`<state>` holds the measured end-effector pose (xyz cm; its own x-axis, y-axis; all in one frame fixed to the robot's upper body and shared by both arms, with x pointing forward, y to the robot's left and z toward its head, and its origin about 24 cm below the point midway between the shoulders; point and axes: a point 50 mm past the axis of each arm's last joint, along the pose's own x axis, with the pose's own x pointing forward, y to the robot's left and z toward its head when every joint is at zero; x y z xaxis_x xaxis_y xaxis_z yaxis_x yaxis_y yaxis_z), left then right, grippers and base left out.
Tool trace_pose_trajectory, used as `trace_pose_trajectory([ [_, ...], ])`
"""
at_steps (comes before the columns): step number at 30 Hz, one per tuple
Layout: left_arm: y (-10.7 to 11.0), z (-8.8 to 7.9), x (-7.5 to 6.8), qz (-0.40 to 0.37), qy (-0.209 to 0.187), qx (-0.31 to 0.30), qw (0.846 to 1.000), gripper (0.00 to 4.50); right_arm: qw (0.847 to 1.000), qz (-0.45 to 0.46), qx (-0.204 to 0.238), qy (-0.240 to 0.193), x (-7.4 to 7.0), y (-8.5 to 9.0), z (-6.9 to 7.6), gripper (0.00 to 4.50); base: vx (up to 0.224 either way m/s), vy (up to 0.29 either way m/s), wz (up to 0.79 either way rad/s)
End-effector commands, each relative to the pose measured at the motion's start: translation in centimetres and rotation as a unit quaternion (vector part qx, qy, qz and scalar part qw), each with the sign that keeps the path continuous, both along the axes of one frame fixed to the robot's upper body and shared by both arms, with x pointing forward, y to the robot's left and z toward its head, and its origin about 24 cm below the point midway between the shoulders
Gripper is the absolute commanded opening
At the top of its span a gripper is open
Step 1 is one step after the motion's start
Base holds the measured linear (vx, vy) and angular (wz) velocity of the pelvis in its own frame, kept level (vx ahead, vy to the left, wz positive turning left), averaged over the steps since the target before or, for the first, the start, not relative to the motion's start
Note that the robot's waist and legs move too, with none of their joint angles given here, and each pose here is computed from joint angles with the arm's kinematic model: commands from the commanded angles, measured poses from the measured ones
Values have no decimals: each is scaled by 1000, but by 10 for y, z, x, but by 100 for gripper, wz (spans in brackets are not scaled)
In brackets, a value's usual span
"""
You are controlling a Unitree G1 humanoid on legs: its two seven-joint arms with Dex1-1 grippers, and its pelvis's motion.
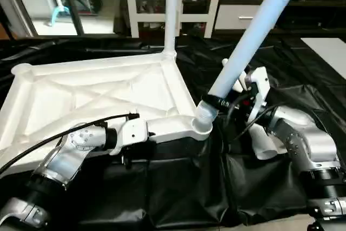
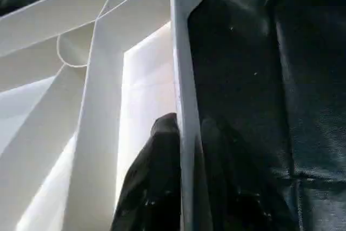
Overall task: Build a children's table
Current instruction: Insert table leg to table base
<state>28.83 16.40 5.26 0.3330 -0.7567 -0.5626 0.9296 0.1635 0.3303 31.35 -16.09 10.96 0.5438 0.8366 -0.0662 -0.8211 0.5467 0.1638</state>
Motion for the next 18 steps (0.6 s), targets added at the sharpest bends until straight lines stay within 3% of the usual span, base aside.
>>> trace_pose_trajectory([
  [1, -6, -19, -12, -19, 58, 7, 998, 115, 1000, 13, 0, -20, 0, -6, 9, 184, 0, 0, 0],
  [6, -6, -18, -11, -37, 61, 22, 997, 143, 998, 56, -24, -26, -3, -10, 8, 184, 0, 0, 0],
  [8, -5, -19, -11, -40, 64, 28, 997, 154, 997, 53, -49, -33, 3, -11, 3, 184, 0, 0, 0],
  [10, -5, -19, -11, -37, 70, 26, 997, 119, 997, 51, -50, -32, 4, -10, 3, 184, 0, 0, 0],
  [13, -4, -19, -14, -37, 88, 24, 995, 125, 997, 51, -48, -38, 8, -8, 1, 184, 0, 0, 0],
  [16, -3, -19, -15, -37, 94, 20, 995, 86, 996, 58, -43, -46, 10, -4, 1, 184, 0, 0, 0],
  [18, -3, -19, -16, -36, 100, 16, 994, 86, 996, 65, -40, -48, 11, -2, 1, 184, 0, 0, 0],
])
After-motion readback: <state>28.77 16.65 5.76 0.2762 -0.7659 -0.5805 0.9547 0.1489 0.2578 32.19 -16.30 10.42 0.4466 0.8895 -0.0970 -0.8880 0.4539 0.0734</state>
